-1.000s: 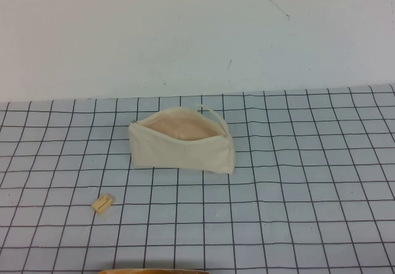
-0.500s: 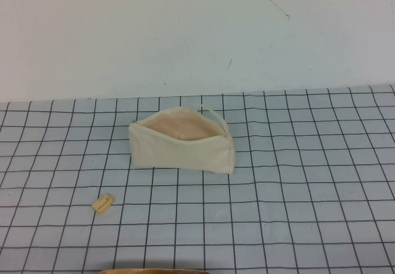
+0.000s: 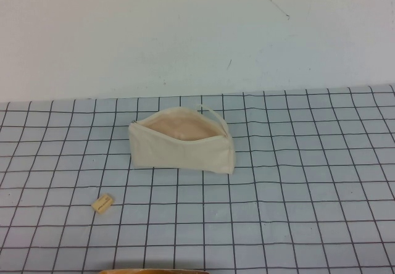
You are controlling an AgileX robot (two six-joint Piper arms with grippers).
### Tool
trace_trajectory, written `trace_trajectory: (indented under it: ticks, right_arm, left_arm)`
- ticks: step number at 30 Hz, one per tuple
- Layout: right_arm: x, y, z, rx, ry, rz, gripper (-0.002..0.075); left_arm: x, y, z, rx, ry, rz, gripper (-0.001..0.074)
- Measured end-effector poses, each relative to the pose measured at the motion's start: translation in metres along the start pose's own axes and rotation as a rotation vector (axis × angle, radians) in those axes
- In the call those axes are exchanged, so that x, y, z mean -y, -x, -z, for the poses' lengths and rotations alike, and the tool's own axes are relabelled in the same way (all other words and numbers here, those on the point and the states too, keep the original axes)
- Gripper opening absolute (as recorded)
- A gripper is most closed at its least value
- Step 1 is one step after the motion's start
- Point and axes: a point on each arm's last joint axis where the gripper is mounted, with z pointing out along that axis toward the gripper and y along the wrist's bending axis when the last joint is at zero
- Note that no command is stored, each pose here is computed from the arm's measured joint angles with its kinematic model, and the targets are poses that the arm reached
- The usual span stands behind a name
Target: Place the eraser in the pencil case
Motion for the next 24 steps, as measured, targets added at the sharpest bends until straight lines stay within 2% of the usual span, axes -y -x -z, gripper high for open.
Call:
trace_trajectory:
  ticks: [1,3,7,8,10,14,20,24]
  right_arm:
    - [0.000,0.000,0.000,0.000,0.000,0.000,-0.0001]
    - [0.000,0.000,0.000,0.000,0.000,0.000,-0.0001]
    - [0.000,0.000,0.000,0.000,0.000,0.000,-0.0001]
    - [0.000,0.000,0.000,0.000,0.000,0.000,-0.0001]
    - [0.000,0.000,0.000,0.000,0.000,0.000,-0.0001]
    - [0.000,0.000,0.000,0.000,0.000,0.000,-0.0001]
    - [0.000,0.000,0.000,0.000,0.000,0.000,-0.0001]
    - [0.000,0.000,0.000,0.000,0.000,0.000,-0.0001]
  left_arm:
    - [0.002,0.002,0.000,0.021,-0.027,0.135,-0.0001]
    - [0.004,0.007,0.000,0.069,-0.056,0.271,-0.0001]
    - [0.004,0.017,0.002,0.182,-0.079,0.389,-0.0001]
    - [0.004,0.017,0.002,0.183,-0.077,0.369,-0.0001]
    - [0.009,0.017,0.002,0.149,-0.081,0.250,-0.0001]
    - [0.043,0.025,0.009,-0.014,-0.123,-0.046,-0.0001]
    - [0.087,0.057,-0.010,-0.340,0.009,-0.465,-0.0001]
    - [0.103,0.078,-0.038,-0.550,0.076,-0.679,-0.0001]
